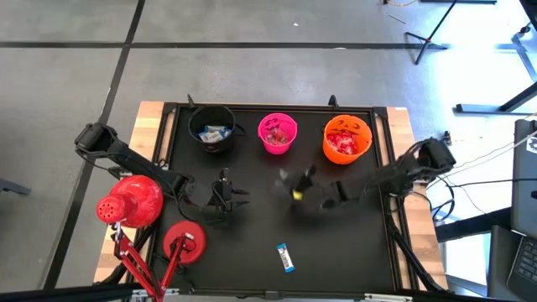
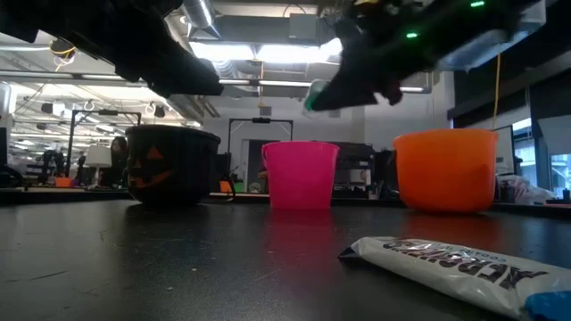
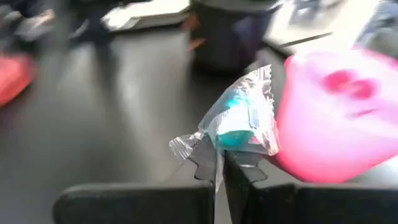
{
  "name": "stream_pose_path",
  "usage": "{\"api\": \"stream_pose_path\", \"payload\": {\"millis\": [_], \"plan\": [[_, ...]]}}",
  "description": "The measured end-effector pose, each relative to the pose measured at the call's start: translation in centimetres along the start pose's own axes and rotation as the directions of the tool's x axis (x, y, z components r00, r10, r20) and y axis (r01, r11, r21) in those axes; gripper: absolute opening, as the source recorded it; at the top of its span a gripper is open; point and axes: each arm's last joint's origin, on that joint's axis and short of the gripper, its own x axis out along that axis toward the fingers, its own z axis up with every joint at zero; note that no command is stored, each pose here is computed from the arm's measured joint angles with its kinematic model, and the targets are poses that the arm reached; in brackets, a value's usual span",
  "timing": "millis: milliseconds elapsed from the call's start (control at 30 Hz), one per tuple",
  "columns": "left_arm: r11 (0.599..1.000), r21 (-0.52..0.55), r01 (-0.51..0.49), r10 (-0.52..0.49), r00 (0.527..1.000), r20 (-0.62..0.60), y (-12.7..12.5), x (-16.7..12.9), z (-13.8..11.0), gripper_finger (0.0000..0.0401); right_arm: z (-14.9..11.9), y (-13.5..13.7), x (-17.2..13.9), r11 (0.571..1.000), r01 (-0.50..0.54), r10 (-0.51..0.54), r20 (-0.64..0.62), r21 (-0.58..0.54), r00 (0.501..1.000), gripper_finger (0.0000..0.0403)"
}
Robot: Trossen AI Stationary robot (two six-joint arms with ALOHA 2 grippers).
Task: Organize candy in baskets
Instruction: Put the transparent candy into the pink bucket
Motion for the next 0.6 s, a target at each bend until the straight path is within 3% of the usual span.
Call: {"api": "stream_pose_path", "payload": {"millis": [200,400,600], "plan": [[1.000,-0.006,0.000,0.000,1.000,-0.001,0.0,0.0,0.0,0.0124,3.0,-5.1,3.1,0.994,0.068,-0.075,0.082,0.087,0.994,0.0007],[1.000,-0.020,-0.001,0.001,1.000,-0.002,0.0,0.0,0.0,0.0124,3.7,-9.8,5.4,0.978,0.136,-0.147,0.057,0.158,0.988,0.0016],[1.000,-0.018,-0.002,0.002,1.000,-0.006,0.0,0.0,-0.1,0.0124,4.1,-12.4,6.3,0.965,0.174,-0.187,0.054,0.195,0.981,0.0046]]}}
